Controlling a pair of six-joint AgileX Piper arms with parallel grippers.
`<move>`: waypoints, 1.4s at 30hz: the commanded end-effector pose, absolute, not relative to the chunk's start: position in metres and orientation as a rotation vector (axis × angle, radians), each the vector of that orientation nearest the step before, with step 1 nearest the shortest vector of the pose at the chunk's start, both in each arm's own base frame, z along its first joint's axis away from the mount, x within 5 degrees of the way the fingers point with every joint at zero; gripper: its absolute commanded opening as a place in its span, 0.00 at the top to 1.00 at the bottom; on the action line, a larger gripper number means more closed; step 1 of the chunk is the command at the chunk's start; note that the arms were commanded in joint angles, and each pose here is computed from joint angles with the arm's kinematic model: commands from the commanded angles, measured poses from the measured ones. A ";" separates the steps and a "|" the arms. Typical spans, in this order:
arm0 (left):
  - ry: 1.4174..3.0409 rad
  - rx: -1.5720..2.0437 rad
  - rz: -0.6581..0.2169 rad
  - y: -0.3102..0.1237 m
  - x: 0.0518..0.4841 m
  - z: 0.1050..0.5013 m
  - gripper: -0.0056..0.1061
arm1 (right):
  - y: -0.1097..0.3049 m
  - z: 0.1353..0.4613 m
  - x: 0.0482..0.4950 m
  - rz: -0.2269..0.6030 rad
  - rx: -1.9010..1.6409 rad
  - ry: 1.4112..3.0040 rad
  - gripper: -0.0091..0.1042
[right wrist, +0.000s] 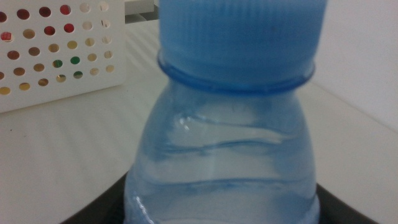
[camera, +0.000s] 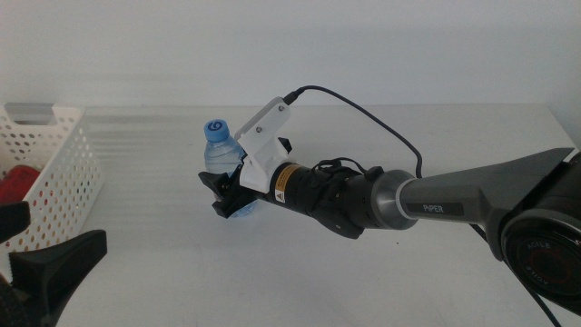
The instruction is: Use arms to grab the bottles and put them into the dustbin to the left of the table.
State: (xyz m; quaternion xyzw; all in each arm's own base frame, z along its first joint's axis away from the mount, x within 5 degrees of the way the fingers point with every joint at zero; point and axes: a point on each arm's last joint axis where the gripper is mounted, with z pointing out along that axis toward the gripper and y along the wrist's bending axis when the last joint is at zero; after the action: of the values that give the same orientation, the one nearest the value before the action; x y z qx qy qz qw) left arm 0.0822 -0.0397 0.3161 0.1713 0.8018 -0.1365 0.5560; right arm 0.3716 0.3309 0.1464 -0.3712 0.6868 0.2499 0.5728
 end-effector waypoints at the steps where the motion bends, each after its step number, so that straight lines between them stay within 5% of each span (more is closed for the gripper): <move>1: 1.805 0.374 -0.352 -0.041 0.084 0.330 0.14 | 0.334 0.206 0.372 0.646 -0.788 1.410 0.87; 5: 1.805 0.374 -0.352 -0.041 0.084 0.330 0.14 | 0.334 0.205 0.372 0.640 -0.792 1.417 0.72; 6: 1.805 0.374 -0.352 -0.041 0.084 0.330 0.14 | 0.334 0.205 0.372 0.639 -0.792 1.421 0.59; 7: 1.805 0.374 -0.352 -0.041 0.084 0.330 0.14 | 0.334 0.206 0.372 0.641 -0.788 1.418 0.35; 10: 1.805 0.374 -0.352 -0.041 0.084 0.330 0.14 | 0.334 0.206 0.373 0.642 -0.782 1.418 0.28; 20: 1.805 0.374 -0.352 -0.041 0.084 0.330 0.14 | 0.326 0.238 0.369 0.632 -0.748 1.441 0.27; 27: 1.805 0.374 -0.352 -0.041 0.084 0.330 0.14 | 0.304 0.275 0.360 0.505 -0.725 1.656 0.27; 42: 1.803 0.378 -0.348 -0.041 0.084 0.330 0.14 | 0.227 0.396 0.294 0.353 -0.566 1.827 0.35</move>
State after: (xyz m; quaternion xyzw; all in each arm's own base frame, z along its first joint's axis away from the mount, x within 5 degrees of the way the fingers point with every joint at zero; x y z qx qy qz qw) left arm 0.0822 -0.0397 0.3161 0.1713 0.8018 -0.1365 0.5560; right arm 0.3094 0.2408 0.3587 -0.2493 0.8032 0.1376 0.5233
